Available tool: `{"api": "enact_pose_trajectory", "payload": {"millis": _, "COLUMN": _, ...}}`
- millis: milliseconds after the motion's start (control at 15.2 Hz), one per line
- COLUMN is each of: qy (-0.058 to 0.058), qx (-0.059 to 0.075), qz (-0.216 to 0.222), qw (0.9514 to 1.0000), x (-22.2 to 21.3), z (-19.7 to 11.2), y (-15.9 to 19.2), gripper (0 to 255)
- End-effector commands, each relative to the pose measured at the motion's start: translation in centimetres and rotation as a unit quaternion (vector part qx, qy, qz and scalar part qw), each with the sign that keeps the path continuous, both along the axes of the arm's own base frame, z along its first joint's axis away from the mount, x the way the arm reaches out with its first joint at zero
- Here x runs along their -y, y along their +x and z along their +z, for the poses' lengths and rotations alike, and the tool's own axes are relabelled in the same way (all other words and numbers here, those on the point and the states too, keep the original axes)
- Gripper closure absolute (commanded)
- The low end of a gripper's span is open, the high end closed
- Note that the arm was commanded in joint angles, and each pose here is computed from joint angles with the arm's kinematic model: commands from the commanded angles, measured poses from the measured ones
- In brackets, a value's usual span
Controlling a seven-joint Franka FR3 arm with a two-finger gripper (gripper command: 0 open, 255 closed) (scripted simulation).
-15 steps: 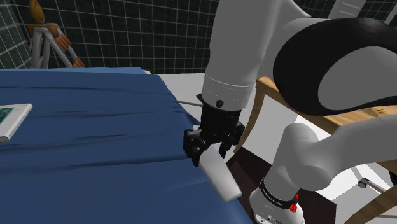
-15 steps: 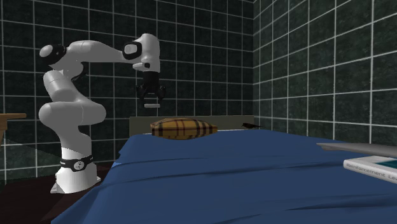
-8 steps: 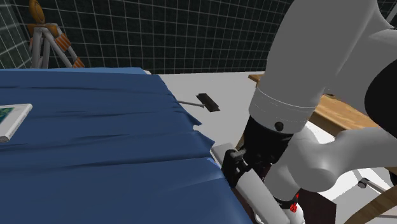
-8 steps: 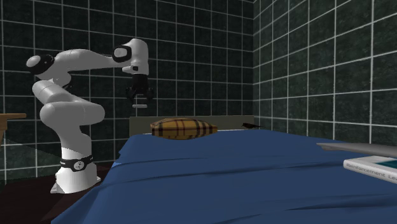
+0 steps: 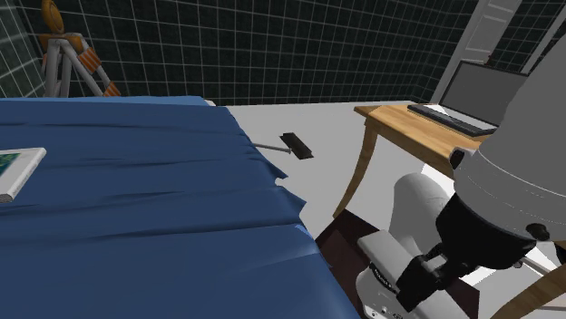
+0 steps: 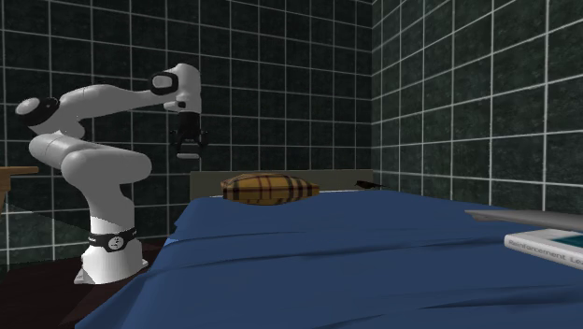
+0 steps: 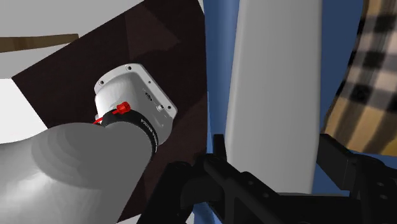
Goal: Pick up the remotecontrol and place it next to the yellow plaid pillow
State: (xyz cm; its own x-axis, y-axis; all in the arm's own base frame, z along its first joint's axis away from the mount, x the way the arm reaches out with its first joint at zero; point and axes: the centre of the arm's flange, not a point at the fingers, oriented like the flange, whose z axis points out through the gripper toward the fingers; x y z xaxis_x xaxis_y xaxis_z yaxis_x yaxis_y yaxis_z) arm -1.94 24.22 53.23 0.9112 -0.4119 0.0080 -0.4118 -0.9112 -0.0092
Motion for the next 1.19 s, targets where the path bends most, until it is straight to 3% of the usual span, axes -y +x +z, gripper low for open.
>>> {"api": "enact_pose_trajectory", "payload": {"millis": 0, "qy": -0.001, "qx": 0.0, "qz": 0.0, "qw": 1.0, "x": 0.2, "z": -0.1, "y": -2.6, "gripper": 255}}
{"api": "enact_pose_trajectory", "payload": {"millis": 132, "qy": -0.001, "qx": 0.0, "qz": 0.0, "qw": 1.0, "x": 0.8, "z": -0.1, "y": -5.8, "gripper": 255}}
{"api": "enact_pose_trajectory", "payload": {"millis": 1122, "qy": -0.001, "qx": 0.0, "qz": 0.0, "qw": 1.0, "x": 0.8, "z": -8.0, "y": -5.8, "gripper": 255}}
